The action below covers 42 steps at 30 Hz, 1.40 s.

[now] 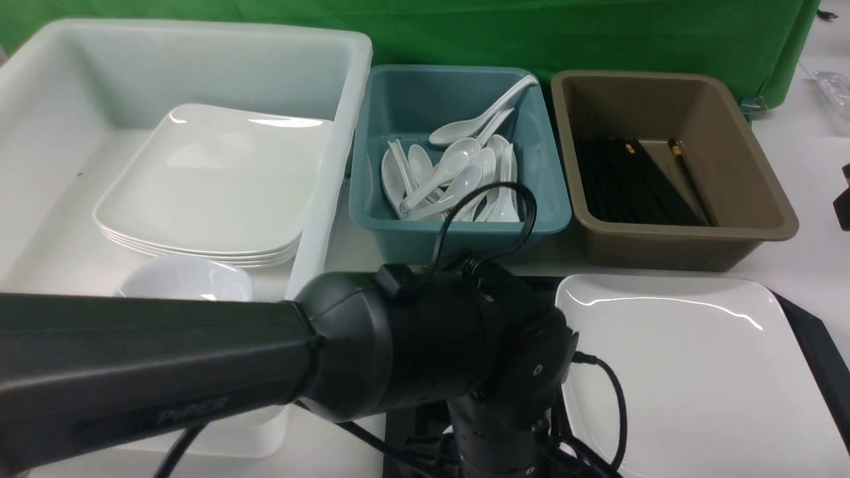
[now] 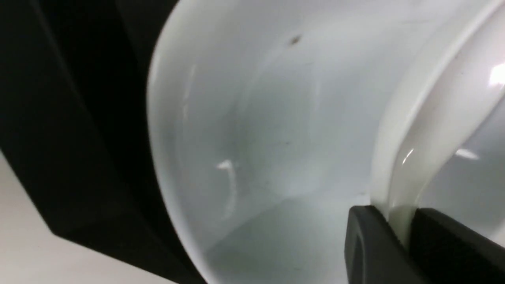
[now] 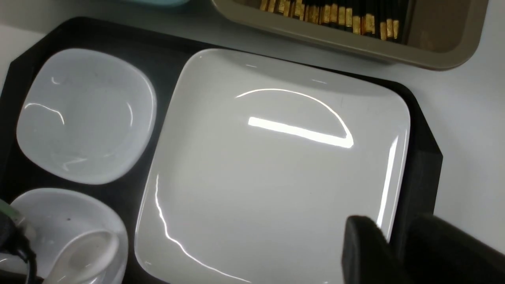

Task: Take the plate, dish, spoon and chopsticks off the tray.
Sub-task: Use the left arm to grab a soup spoon from the plate, then use the left arm to put the soup spoon into the small storage box in the middle

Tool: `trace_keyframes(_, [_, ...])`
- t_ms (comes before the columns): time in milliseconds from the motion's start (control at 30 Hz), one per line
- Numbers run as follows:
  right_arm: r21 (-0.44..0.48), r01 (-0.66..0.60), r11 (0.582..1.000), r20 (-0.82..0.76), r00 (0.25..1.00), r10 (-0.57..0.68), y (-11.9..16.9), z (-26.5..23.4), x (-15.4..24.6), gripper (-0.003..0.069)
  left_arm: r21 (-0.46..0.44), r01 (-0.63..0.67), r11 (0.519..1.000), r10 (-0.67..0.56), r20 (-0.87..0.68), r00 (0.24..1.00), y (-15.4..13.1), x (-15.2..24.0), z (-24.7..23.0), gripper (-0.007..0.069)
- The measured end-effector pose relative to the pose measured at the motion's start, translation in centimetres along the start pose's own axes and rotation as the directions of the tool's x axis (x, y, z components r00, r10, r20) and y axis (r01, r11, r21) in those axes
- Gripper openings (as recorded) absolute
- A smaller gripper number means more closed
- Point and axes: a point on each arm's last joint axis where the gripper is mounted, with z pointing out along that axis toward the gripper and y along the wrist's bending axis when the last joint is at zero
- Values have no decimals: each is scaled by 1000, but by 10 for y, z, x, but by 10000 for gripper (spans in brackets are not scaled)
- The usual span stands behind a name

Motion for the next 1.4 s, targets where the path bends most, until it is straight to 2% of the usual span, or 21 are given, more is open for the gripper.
trace_keyframes(167, [0, 0, 1000, 0, 1000, 0, 0, 0, 0, 196, -11, -63, 998, 64, 56, 996, -6, -15, -32, 103])
trace_keyframes(267, [0, 0, 1000, 0, 1000, 0, 0, 0, 0, 200, 25, -66, 997, 63, 133, 989, -2, -32, -61, 103])
trace_keyframes(633, [0, 0, 1000, 0, 1000, 0, 0, 0, 0, 213, 82, -17, 997, -15, 381, 925, 57, -102, -139, 94])
trace_keyframes(800, [0, 0, 1000, 0, 1000, 0, 0, 0, 0, 213, 112, 2, 994, -64, 554, 830, 90, -132, -163, 92])
trace_keyframes(933, [-1, 0, 1000, 0, 1000, 0, 0, 0, 0, 216, 121, 2, 993, -82, 655, 751, 110, -151, -168, 91])
trace_keyframes(1000, [-1, 0, 1000, -1, 1000, 0, 0, 0, 0, 215, 130, 2, 992, -98, 740, 666, 129, -172, -165, 91])
trace_keyframes(1033, [-1, 0, 1000, -1, 1000, 0, 0, 0, 0, 215, 129, 3, 992, -99, 740, 665, 130, -172, -165, 91])
trace_keyframes(1100, [-1, 0, 1000, -1, 1000, 0, 0, 0, 0, 215, 135, 5, 991, -112, 798, 593, 141, -191, -156, 85])
trace_keyframes(1200, [-1, 0, 1000, -1, 1000, 0, 0, 0, 0, 221, 137, 10, 990, -119, 816, 566, 147, -202, -144, 79])
trace_keyframes(1300, [-1, 0, 1000, -1, 1000, 0, 0, 0, 0, 225, 123, 10, 992, -107, 813, 572, 150, -208, -133, 62])
trace_keyframes(1400, [-2, 0, 1000, -5, 1000, 0, 0, 0, 1, 231, 113, 11, 993, -98, 806, 583, 151, -211, -125, 121])
